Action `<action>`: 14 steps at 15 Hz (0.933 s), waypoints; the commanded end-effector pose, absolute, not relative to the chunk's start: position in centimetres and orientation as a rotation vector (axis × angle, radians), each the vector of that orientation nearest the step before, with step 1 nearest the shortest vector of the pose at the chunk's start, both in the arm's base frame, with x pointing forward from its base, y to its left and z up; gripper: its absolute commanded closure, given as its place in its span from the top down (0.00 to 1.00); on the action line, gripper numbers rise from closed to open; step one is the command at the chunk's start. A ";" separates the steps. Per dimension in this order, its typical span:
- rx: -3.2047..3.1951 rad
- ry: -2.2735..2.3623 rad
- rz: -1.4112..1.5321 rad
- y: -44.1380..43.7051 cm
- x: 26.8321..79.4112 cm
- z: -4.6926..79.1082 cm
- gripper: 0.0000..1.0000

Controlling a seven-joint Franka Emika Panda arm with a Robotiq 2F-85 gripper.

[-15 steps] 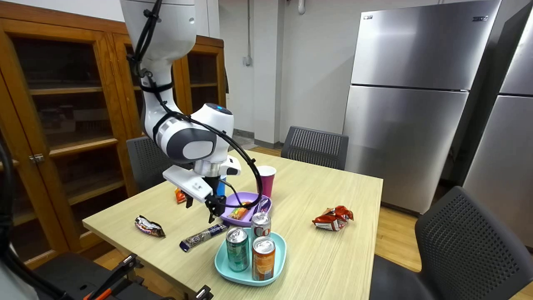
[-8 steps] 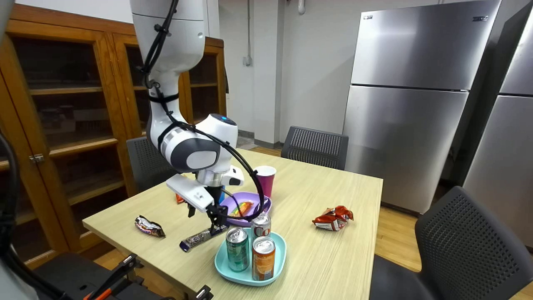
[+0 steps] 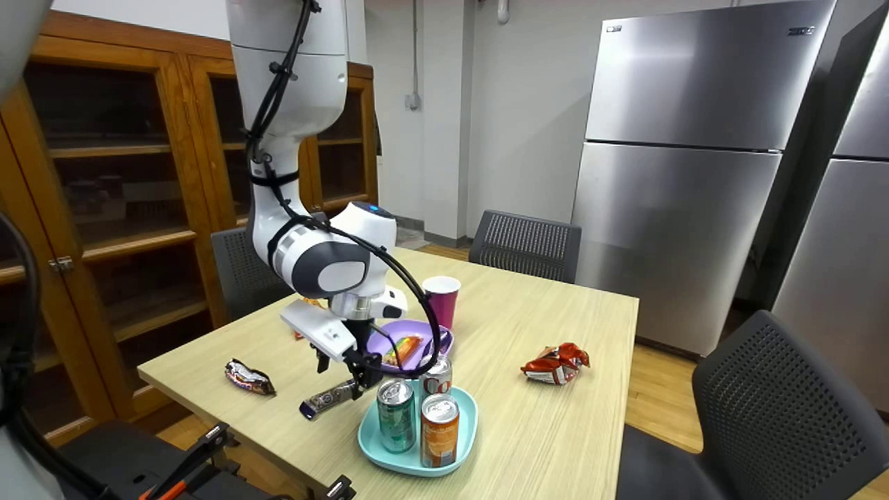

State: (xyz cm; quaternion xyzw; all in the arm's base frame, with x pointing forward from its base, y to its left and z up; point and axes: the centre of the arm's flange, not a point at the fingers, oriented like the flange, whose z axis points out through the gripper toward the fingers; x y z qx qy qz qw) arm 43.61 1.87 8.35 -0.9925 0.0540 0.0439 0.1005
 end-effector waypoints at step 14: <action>-3.016 0.196 0.118 3.9 45.9 7.9 1.00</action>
